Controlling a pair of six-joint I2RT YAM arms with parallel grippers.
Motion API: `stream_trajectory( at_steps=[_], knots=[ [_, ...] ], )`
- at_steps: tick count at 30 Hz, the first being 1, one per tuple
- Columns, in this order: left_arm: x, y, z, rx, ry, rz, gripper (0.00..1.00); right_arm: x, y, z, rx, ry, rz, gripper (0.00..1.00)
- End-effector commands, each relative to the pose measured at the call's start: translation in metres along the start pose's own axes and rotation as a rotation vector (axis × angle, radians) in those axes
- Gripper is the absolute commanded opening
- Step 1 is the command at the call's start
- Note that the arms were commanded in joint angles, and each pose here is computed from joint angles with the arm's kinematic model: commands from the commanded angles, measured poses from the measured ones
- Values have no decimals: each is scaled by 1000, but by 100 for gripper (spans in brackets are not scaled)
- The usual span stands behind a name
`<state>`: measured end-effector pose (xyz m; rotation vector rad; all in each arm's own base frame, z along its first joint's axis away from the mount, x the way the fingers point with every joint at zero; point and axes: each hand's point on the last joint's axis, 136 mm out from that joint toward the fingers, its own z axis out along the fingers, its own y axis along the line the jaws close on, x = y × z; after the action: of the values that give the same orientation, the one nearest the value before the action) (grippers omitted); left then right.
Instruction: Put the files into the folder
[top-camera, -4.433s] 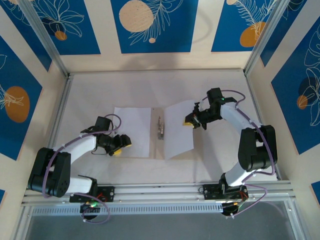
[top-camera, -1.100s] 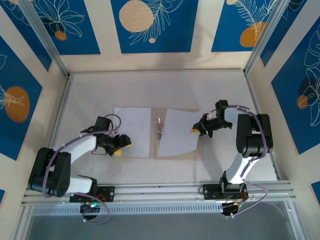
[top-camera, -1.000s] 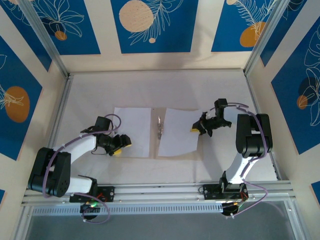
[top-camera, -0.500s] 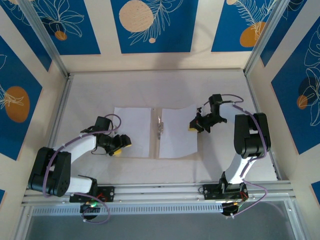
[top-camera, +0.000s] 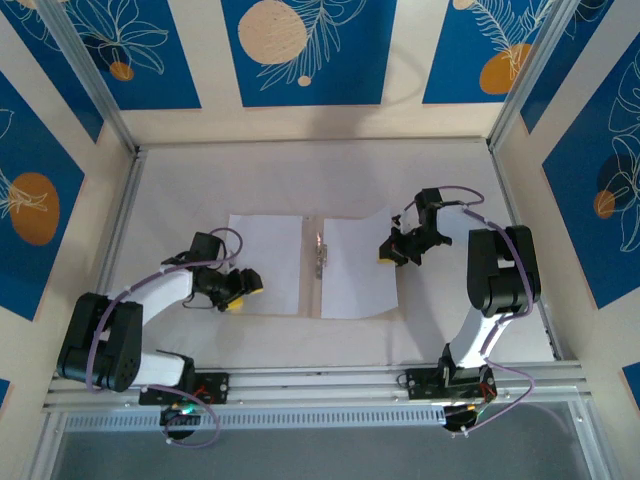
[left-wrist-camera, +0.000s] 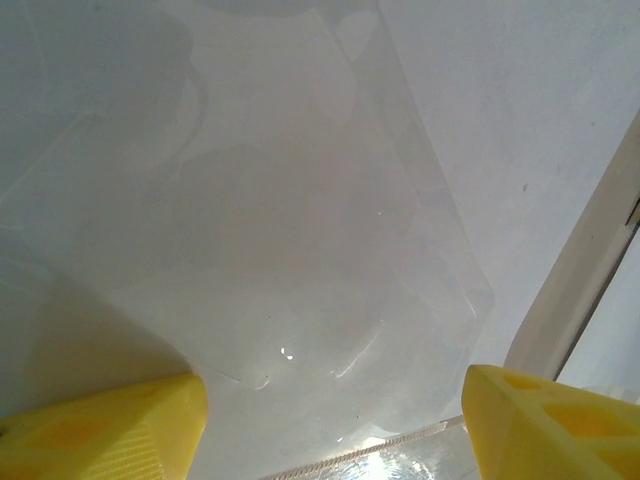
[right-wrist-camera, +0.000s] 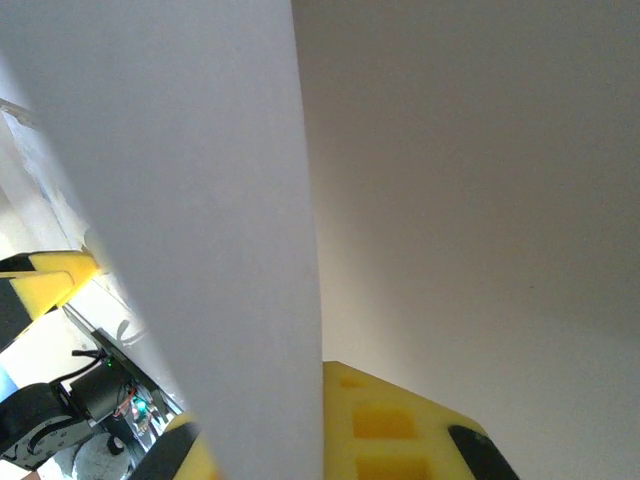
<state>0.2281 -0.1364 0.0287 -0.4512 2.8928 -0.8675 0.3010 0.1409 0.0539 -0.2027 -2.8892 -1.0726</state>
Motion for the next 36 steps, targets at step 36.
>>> stream_trajectory(
  at_steps=[36],
  knots=[
    [13,23,8,-74,59,-26,72,-4,10,-5,-40,-6,-51,0]
  ],
)
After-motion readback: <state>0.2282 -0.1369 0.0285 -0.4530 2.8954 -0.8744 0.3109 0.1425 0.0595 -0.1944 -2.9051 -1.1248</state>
